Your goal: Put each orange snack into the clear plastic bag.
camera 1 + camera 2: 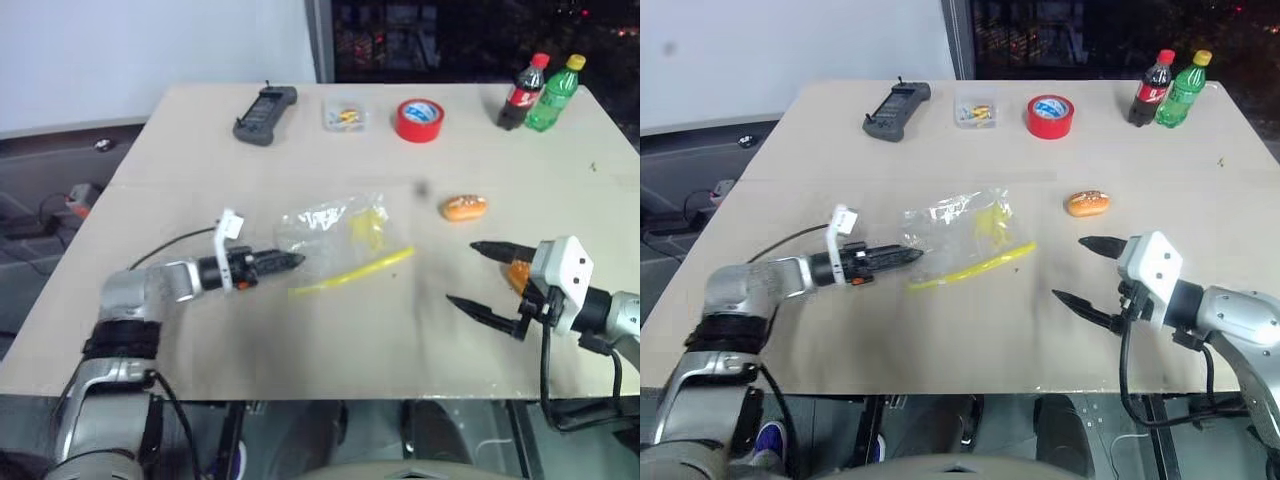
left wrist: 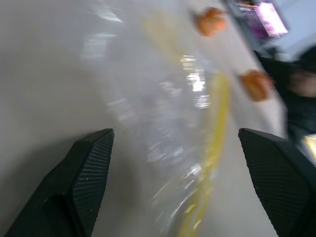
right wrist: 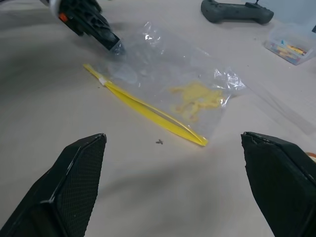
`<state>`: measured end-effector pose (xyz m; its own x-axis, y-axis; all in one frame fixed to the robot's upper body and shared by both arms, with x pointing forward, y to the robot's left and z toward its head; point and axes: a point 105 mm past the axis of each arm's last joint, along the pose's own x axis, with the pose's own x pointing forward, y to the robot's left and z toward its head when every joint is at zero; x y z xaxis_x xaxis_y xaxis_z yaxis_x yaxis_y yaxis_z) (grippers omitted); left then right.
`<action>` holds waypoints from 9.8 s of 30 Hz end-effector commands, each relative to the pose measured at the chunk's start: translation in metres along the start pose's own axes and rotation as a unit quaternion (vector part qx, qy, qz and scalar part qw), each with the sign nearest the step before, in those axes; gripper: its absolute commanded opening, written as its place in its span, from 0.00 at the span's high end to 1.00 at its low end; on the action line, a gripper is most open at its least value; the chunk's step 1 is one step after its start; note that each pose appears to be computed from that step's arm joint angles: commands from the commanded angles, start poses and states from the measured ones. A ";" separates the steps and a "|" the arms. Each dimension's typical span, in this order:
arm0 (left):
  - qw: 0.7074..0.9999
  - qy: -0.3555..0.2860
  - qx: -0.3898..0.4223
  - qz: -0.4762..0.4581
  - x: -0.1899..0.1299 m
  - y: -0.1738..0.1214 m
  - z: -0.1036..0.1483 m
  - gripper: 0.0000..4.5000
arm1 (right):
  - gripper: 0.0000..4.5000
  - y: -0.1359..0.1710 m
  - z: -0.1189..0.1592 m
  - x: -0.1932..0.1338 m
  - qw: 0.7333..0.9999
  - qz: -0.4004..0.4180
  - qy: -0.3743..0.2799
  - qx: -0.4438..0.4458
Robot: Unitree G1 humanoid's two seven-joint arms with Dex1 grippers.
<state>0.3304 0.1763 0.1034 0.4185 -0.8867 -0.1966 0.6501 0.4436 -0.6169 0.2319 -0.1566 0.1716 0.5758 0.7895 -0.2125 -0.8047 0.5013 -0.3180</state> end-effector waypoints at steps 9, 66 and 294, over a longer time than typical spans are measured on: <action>0.988 -0.009 -0.141 -0.066 0.052 -0.006 -0.004 0.59 | 0.00 0.014 0.011 -0.012 0.999 -0.036 -0.004 -0.021; 0.796 -0.063 0.583 0.149 0.019 -0.086 0.029 0.38 | 1.00 -0.122 0.034 0.159 0.931 -0.180 0.084 -0.305; 0.766 -0.026 0.642 -0.015 0.019 -0.060 -0.025 1.00 | 0.89 -0.017 -0.005 0.161 0.935 -0.041 0.036 0.351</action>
<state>0.2878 0.1300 0.1059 0.4067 -0.8973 -0.1714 0.7626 0.2302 0.6046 0.3346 -0.0391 0.1217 0.6116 0.7137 -0.3415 -0.6428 0.6999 0.3113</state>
